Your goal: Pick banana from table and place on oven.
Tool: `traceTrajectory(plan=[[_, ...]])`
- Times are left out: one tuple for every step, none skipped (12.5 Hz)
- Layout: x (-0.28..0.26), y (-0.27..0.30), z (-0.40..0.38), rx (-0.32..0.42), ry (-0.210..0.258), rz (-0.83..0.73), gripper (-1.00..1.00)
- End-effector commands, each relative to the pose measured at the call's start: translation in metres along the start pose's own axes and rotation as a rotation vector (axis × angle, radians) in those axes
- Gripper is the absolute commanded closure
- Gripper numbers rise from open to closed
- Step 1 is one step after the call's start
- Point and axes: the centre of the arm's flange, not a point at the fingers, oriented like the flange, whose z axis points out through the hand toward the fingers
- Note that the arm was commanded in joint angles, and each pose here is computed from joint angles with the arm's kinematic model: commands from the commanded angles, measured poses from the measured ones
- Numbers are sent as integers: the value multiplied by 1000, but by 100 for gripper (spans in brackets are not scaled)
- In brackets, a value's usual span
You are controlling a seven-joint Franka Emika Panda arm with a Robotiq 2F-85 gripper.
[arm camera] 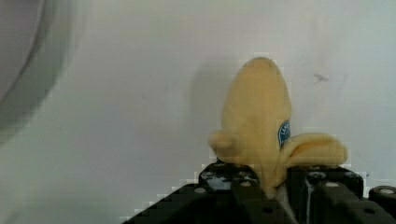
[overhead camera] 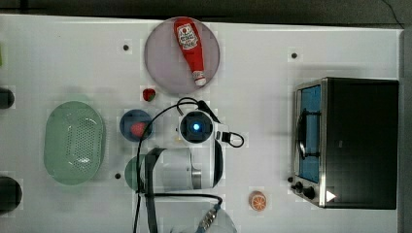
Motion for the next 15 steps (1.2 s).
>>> traceTrajectory(plan=[[16, -6, -52, 71, 56, 47, 61], [18, -10, -80, 100, 80, 47, 61], [21, -12, -113, 119, 98, 48, 61], [23, -13, -148, 121, 105, 51, 61], [25, -12, -183, 108, 102, 57, 61], [27, -9, -219, 87, 92, 65, 61], [31, -5, -254, 70, 83, 78, 61], [35, 2, -285, 56, 74, 93, 61], [40, 10, -311, 48, 67, 113, 61], [49, 19, -333, 51, 65, 137, 61], [61, 30, -352, 64, 70, 164, 61], [76, 42, -366, 79, 78, 196, 61], [92, 55, -377, 93, 84, 218, 61], [110, 71, -383, 103, 89, 227, 61], [128, 89, -385, 106, 90, 223, 61]])
